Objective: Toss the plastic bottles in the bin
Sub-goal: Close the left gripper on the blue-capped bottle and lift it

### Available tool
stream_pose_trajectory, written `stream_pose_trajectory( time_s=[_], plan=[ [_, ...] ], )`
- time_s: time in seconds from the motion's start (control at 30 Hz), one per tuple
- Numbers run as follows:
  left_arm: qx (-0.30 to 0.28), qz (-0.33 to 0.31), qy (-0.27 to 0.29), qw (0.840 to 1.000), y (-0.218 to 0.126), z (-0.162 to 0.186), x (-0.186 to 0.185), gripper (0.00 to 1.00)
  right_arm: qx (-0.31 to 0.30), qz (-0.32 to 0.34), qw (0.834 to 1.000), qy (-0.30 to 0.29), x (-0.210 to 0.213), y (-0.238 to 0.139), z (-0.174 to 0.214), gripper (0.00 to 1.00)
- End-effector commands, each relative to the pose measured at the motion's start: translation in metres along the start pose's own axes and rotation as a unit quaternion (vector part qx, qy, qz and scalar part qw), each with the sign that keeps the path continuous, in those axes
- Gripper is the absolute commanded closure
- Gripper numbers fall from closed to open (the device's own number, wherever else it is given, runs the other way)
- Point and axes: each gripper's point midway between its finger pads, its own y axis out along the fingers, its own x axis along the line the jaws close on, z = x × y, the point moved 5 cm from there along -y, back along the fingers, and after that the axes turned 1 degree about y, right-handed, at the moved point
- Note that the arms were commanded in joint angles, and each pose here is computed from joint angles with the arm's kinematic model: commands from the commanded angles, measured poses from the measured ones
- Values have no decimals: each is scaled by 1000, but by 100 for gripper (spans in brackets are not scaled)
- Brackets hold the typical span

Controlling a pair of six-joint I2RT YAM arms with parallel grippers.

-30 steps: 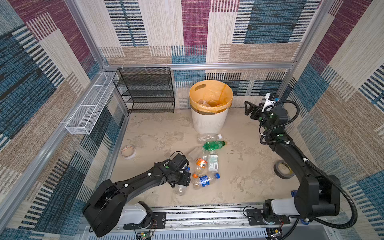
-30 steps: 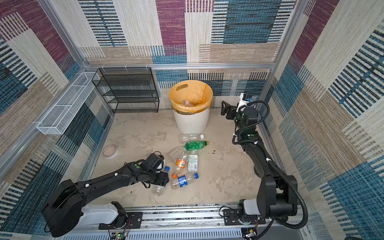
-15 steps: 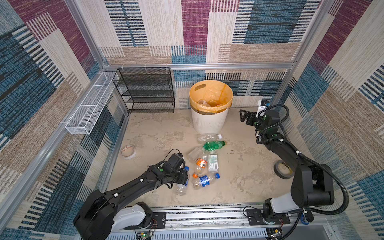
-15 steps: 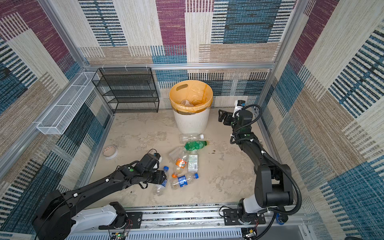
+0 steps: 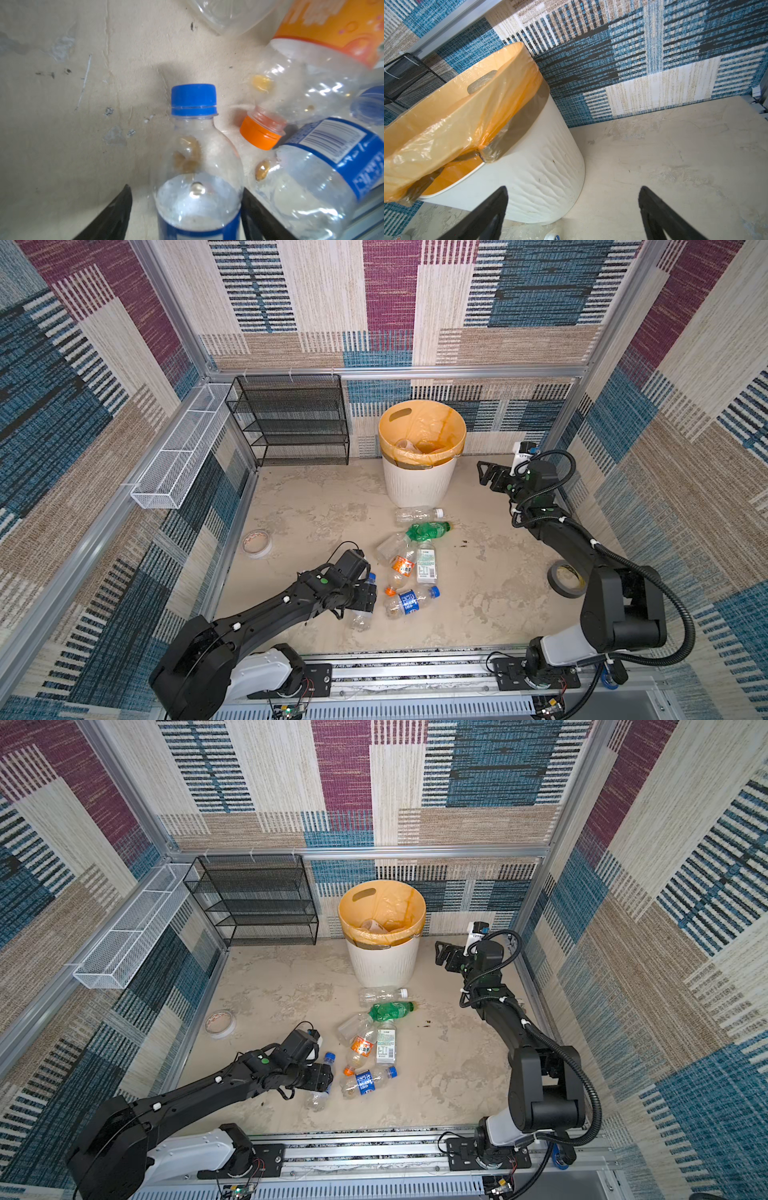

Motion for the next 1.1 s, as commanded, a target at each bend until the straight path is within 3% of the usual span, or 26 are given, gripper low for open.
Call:
stream_pose_trajectory(
  time_s=[0.0,0.3,0.43,0.6,0.73,0.8,0.87,1.07],
  plan=[
    [4,7,7,1000,4,-3,-3,22,-5,-5,1000,2,2,0,-2,2],
    [-4,7,5,1000,4,-7,-3,38,10,2,1000,4,-4,6,8,3],
    [-30,10,6,999,-5,-14,-3,40,25,2,1000,9,-7,9,17,5],
    [-97,17,11,995,-28,-37,-3,40,35,5,999,10,-9,12,19,6],
    [-195,21,42,980,-63,-70,-10,40,47,11,999,5,-11,16,22,7],
    [-262,26,70,962,-88,-89,-16,40,57,14,998,4,-13,17,26,8],
    [-338,40,99,935,-113,-108,-25,40,66,20,998,2,-16,17,31,8],
    [-544,42,191,816,-193,-161,-53,40,88,25,996,14,-19,7,50,10]
  ],
)
